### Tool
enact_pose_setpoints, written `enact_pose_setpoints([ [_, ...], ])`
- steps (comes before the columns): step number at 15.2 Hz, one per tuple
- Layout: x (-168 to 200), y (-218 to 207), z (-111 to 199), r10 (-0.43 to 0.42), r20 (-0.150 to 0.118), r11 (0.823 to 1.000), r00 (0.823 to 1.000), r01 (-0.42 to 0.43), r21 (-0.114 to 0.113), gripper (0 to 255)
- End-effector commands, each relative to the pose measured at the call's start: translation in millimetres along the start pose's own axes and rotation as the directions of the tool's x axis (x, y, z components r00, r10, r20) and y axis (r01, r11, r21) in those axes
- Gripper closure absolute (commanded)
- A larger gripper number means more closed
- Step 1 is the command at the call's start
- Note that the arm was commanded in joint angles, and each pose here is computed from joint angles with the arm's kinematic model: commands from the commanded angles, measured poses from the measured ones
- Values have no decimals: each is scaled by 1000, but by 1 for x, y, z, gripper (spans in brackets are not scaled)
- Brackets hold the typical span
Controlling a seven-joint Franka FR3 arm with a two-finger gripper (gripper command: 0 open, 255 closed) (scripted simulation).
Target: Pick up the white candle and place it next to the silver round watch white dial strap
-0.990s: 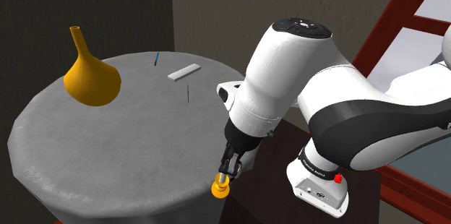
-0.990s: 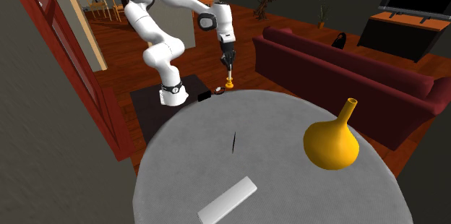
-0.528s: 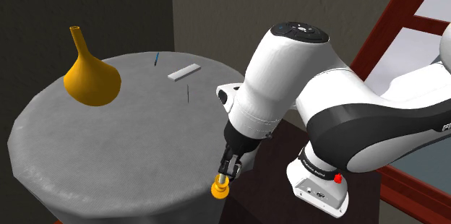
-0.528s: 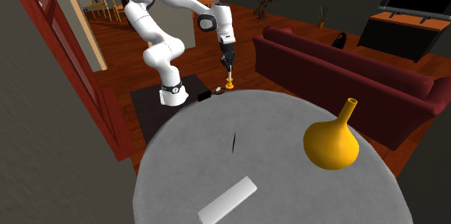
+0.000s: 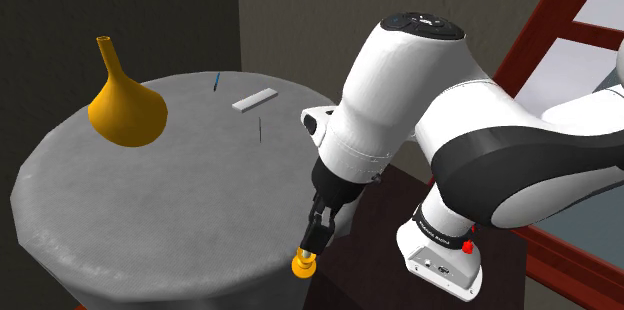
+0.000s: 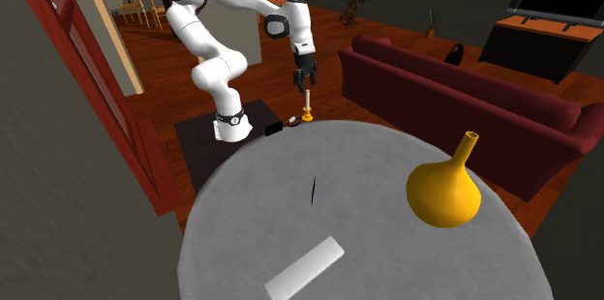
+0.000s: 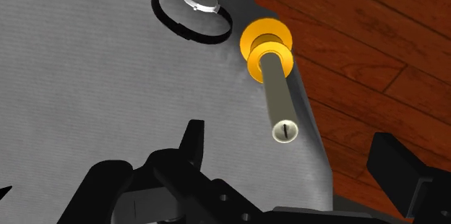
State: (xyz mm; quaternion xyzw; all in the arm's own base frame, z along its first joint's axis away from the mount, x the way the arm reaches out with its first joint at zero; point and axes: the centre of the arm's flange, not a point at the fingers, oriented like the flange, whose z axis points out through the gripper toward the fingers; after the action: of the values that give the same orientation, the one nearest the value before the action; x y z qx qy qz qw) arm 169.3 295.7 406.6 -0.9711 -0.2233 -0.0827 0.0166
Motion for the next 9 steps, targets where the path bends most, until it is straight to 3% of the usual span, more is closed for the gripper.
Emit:
enact_pose_setpoints([
  [1,-2,-1,-24,0,1,1000,1000,0,-1,0],
  [9,-2,-1,-34,0,1,1000,1000,0,-1,0],
])
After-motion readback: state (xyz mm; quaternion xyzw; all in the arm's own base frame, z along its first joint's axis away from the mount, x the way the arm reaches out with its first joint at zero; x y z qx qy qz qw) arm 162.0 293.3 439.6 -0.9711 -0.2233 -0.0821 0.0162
